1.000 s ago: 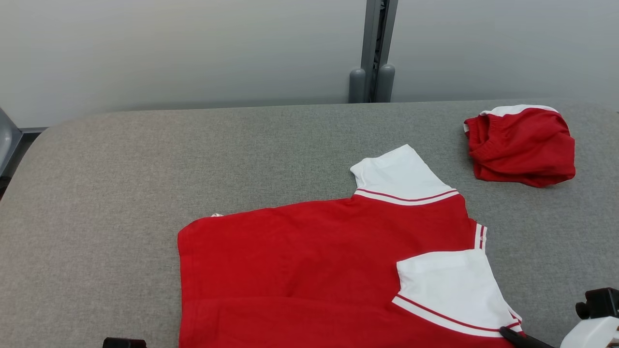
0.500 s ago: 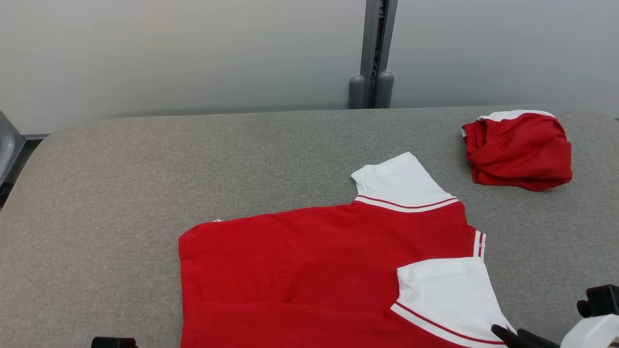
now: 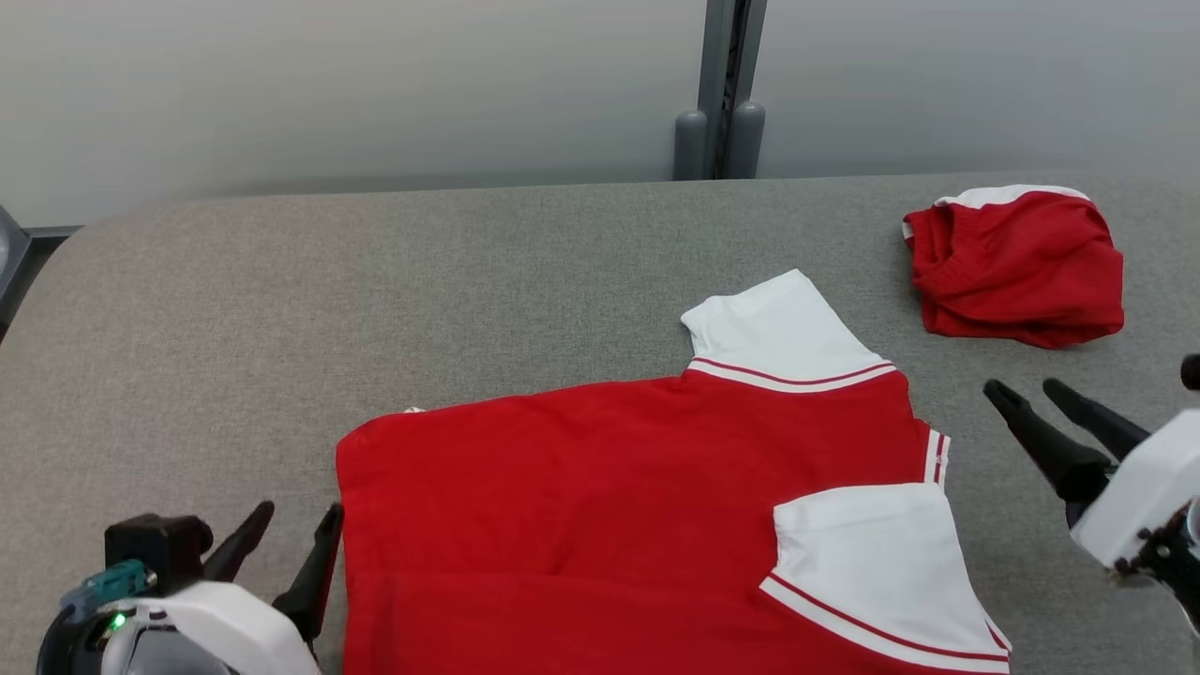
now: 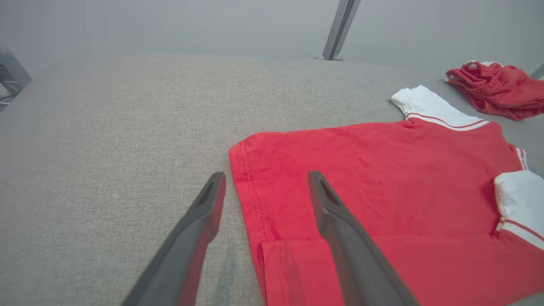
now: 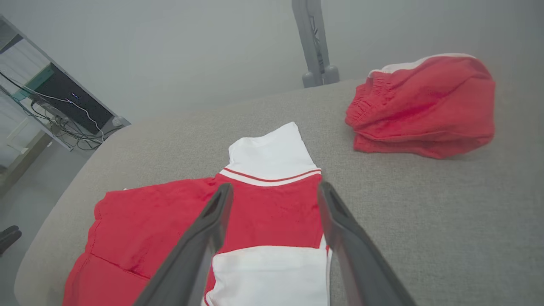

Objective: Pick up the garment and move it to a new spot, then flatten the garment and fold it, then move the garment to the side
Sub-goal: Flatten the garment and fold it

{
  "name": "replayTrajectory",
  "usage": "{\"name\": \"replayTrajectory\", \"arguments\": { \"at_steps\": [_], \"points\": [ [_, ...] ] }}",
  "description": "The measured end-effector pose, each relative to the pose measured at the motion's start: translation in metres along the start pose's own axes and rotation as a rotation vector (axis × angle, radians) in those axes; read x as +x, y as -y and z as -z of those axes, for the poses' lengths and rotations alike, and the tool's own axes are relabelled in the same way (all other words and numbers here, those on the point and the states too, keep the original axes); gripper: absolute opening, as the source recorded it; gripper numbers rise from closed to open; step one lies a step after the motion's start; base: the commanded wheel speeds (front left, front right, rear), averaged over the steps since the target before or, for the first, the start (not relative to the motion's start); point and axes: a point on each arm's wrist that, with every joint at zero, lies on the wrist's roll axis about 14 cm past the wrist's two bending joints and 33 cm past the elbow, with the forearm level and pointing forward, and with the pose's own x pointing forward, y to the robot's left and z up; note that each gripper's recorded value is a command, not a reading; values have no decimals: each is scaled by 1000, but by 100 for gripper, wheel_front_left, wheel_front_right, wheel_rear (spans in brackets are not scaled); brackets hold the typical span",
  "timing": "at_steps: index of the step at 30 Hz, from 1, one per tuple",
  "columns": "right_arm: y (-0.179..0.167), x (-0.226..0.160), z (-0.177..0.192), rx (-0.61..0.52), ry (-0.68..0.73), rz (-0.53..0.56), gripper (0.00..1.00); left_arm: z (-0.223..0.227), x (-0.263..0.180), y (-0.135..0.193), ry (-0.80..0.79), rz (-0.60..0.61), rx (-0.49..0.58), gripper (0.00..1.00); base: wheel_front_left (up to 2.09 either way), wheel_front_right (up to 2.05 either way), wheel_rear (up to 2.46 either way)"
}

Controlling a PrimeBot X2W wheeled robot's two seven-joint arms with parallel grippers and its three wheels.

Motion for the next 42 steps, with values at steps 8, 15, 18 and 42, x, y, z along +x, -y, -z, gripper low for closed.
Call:
{"name": "replayTrajectory", "arguments": {
  "at_steps": [8, 15, 18, 42],
  "points": [
    [-20, 62, -33, -103, 35, -68, 100, -14, 40, 3, 39, -8, -25, 100, 0, 0, 0],
    [-15, 121, -43, -162, -6, -68, 100, -17, 73, -4, 40, -16, -2, 100, 0, 0, 0],
    [-9, 148, -40, -172, -46, -57, 100, -15, 86, -8, 34, -23, 5, 100, 0, 0, 0],
    [-1, 253, 38, -169, -339, -48, 100, 27, 136, -32, -123, -51, 11, 100, 0, 0, 0]
  ]
}}
